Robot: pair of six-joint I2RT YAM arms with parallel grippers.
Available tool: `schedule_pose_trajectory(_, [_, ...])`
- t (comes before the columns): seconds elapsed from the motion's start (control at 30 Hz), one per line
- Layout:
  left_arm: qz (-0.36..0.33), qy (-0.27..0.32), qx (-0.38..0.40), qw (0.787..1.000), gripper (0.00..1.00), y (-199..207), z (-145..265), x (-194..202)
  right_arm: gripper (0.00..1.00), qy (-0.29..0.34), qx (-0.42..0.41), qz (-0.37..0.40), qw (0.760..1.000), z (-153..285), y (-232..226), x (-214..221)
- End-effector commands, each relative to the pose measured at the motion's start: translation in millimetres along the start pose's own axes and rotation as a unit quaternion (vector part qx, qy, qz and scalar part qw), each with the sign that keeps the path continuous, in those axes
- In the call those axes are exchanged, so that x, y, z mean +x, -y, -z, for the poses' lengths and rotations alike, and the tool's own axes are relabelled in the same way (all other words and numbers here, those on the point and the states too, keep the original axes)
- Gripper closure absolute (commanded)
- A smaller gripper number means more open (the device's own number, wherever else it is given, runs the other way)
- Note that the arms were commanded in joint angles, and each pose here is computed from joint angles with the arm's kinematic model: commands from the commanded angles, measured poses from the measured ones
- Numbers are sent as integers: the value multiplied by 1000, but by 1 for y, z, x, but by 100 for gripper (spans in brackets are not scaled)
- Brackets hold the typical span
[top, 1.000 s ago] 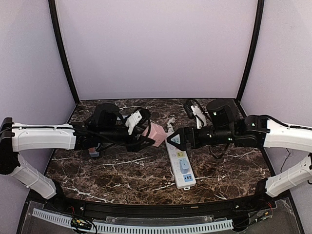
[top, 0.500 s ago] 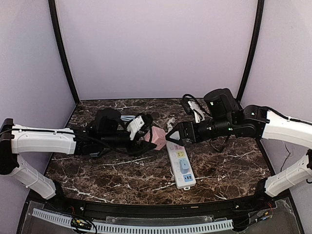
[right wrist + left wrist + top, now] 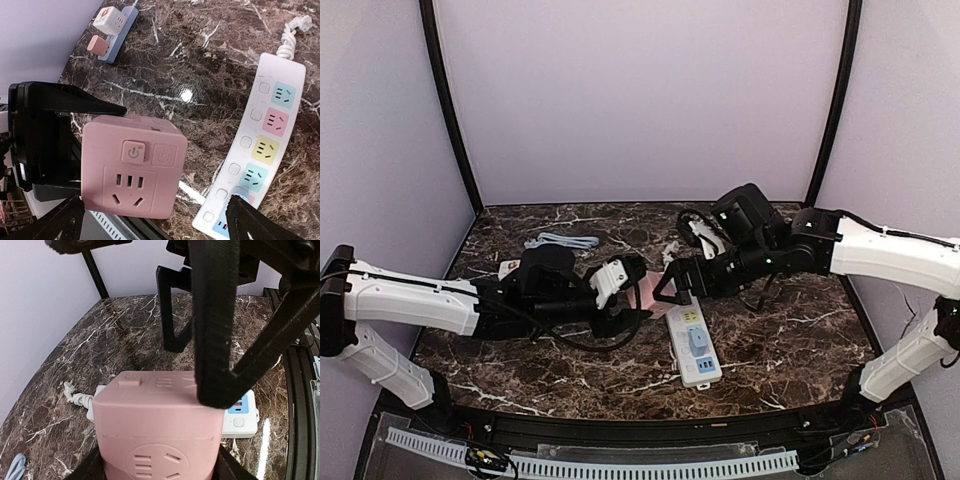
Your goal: Insert the plug
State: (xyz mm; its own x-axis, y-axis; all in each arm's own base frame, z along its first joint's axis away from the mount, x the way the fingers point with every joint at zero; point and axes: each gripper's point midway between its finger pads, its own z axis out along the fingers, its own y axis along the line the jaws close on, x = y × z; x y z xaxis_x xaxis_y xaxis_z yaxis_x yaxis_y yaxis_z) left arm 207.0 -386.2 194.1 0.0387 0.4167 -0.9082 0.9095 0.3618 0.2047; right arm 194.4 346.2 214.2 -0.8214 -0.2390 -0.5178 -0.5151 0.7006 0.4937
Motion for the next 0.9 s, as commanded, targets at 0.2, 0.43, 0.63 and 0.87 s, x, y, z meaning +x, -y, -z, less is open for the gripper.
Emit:
schedule_pose_trajectory(0.2, [-48,31,-32,998,99,10,-7,-14,1,-36,-20,-19,999,-9,-8,4])
schedule_pose_trajectory(0.43, [-64,25,-39,997,99,15,-13,-14,4,-55,-28,-22,998,-16,-8,11])
schedule_pose_trajectory(0.63, [-69,18,-46,996,99,15,-18,-13,7,-61,-38,-29,997,-20,-9,14])
schedule_pose_trajectory(0.87, [-76,16,-50,996,99,19,-21,-14,10,-65,-39,-32,997,-25,-8,18])
